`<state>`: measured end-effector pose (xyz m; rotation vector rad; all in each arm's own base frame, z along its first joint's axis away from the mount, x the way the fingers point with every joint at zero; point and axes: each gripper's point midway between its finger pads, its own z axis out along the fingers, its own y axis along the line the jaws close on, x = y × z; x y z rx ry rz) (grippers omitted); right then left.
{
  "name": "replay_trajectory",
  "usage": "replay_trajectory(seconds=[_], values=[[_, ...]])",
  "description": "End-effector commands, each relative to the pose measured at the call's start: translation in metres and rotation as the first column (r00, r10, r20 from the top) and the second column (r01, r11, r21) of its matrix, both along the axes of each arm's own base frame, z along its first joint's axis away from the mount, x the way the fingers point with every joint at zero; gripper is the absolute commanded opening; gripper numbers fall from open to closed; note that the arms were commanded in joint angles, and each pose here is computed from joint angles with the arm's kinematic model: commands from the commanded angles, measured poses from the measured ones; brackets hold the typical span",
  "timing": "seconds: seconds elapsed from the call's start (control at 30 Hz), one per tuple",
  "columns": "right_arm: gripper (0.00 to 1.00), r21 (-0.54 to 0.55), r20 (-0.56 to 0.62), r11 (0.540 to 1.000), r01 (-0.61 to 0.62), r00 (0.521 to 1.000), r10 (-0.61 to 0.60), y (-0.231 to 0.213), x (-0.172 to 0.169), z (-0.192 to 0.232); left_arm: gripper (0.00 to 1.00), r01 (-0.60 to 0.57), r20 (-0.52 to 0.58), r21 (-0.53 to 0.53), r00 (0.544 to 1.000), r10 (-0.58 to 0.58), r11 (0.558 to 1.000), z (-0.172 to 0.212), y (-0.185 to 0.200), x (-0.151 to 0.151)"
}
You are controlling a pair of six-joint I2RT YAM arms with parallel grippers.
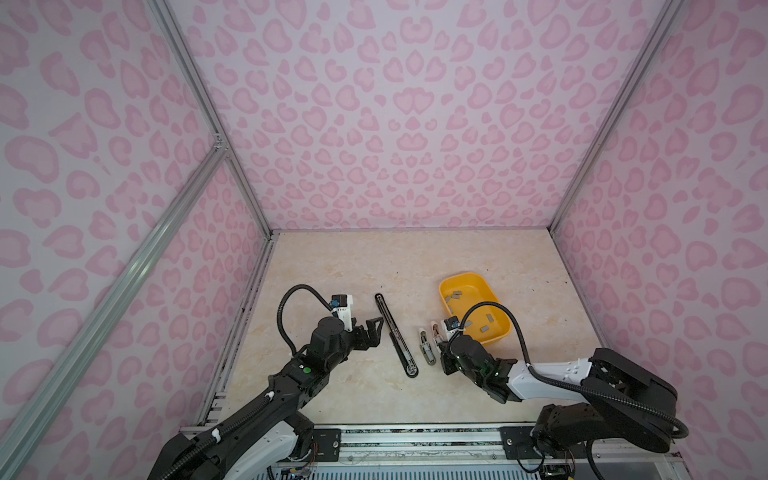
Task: Load the staples into the stapler
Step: 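Lower the staple strip into the open pink stapler's channel with the right gripper, then open the right gripper over the pink stapler while the left arm reaches forward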
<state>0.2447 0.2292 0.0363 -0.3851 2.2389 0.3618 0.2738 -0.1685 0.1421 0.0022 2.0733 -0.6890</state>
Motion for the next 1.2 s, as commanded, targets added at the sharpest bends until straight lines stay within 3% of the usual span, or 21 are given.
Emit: replay_trajectory(seconds=[0.0,0.27,0.43,0.53,0.87,1.0,1.17], values=[[0.04,-0.001,-0.007,1.0,0.012,1.0,-0.012,-0.003,-0.002,-0.004,0.96,-0.004,0.023,-0.011,1.0,0.004,1.0,0.006,0.0,0.002],[0.06,-0.004,-0.009,1.0,0.013,1.0,-0.013,-0.003,-0.003,-0.004,0.96,-0.004,0.026,-0.012,1.0,0.004,1.0,0.007,0.0,0.002],[0.29,0.0,-0.005,1.0,0.017,1.0,-0.017,-0.002,-0.002,-0.002,0.96,-0.005,0.026,-0.011,1.0,0.005,1.0,0.007,0.0,0.002],[0.35,0.002,0.001,1.0,0.02,1.0,-0.02,-0.002,0.0,0.002,0.96,-0.006,0.025,-0.011,1.0,0.006,1.0,0.006,0.001,0.002],[0.37,0.039,0.037,0.999,0.028,0.999,-0.03,-0.004,0.0,0.026,0.96,-0.021,0.022,-0.015,1.0,0.021,1.0,0.01,0.003,0.002],[0.37,0.072,0.052,0.997,0.004,0.999,-0.008,0.0,-0.004,0.043,0.96,-0.177,-0.179,-0.138,0.972,0.151,0.975,0.019,0.012,0.001],[0.4,0.094,0.09,0.995,-0.027,0.996,0.019,0.009,-0.008,0.066,0.96,-0.108,-0.267,-0.317,0.963,0.021,0.942,0.079,-0.021,-0.003]])
